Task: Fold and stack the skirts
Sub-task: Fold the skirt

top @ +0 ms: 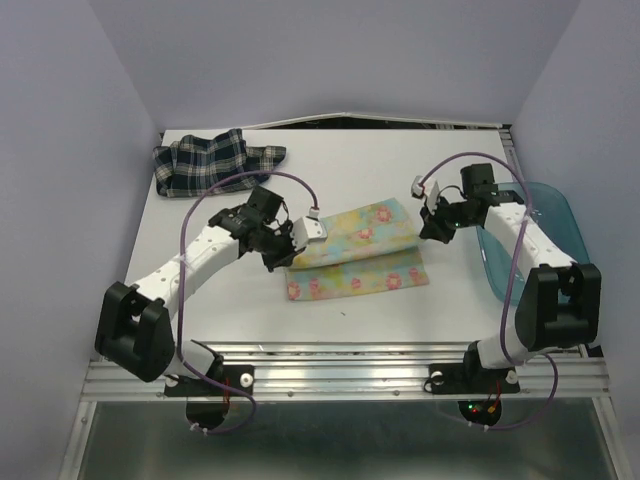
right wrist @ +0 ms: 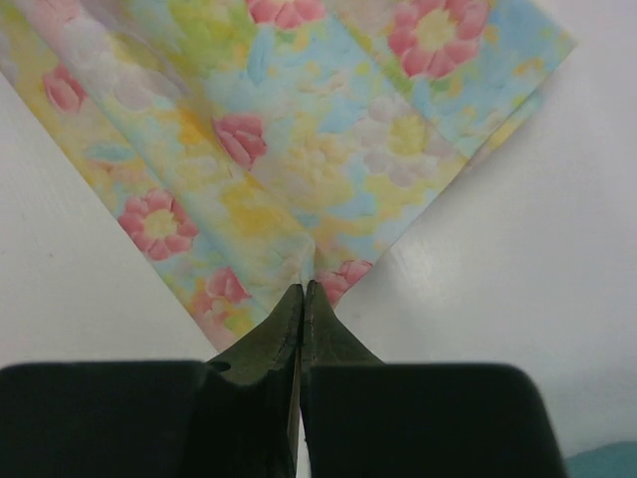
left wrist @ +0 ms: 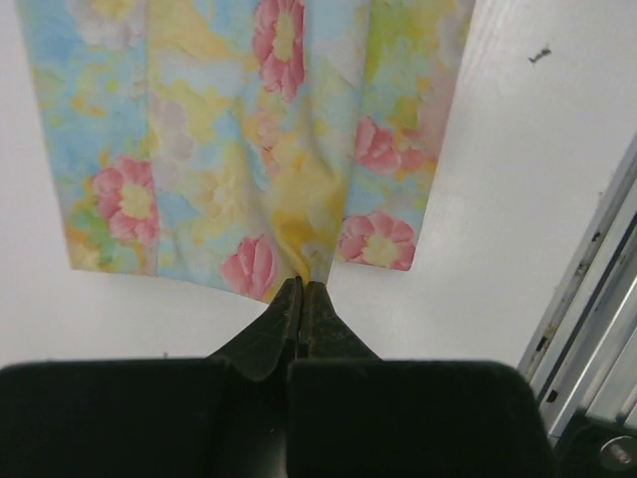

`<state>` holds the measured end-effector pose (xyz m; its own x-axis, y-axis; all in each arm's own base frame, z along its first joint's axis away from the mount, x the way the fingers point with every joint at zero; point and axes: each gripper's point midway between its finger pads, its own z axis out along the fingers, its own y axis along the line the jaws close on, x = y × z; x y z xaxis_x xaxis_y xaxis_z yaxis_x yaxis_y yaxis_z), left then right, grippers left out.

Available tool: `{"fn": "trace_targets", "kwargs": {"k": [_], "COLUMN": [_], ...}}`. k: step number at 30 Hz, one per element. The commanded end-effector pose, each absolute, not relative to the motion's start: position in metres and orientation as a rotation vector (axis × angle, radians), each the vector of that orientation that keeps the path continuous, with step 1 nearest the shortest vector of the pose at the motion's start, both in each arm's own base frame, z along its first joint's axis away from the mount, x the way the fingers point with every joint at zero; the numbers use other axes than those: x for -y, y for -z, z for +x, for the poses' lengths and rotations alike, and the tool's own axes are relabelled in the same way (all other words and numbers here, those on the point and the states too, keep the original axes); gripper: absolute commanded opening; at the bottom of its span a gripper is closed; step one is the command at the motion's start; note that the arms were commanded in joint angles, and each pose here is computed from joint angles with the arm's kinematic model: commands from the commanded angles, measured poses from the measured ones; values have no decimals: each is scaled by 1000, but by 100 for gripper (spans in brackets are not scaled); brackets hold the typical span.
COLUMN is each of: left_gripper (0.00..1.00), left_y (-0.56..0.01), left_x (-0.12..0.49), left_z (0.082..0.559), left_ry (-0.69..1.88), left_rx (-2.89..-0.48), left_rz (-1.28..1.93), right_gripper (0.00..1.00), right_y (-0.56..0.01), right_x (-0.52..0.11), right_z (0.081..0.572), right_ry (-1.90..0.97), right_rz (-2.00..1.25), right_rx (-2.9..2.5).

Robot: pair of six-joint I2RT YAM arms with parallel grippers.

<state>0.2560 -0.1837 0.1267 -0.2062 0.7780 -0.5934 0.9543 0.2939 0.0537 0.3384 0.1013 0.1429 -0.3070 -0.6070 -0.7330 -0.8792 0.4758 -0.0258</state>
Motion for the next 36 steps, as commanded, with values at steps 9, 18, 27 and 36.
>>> {"fn": "trace_targets", "kwargs": {"k": [9,18,27,36], "left_gripper": [61,56,46,24], "left_y": [-100,-128,-72,-19], "left_x": [195,209,220,202], "left_z": [222,254,257,221], "left_ry": [466,416,344,290], "left_rx": [-2015,-2013,-2141,-2289], "left_rz": [1636,1464,1506,1615], "right_gripper": [69,60,56,50], "right_y": [-117,-155,-80,-19], "right_x": [-93,-110,-122,-104], "right_z": [310,327,304,365], "right_ry": [-526,-668,-780,-567], "right_rz": [-1292,-1037,-821,-627], "right_rx": [-2125,-2198,-2562,-2734]}}
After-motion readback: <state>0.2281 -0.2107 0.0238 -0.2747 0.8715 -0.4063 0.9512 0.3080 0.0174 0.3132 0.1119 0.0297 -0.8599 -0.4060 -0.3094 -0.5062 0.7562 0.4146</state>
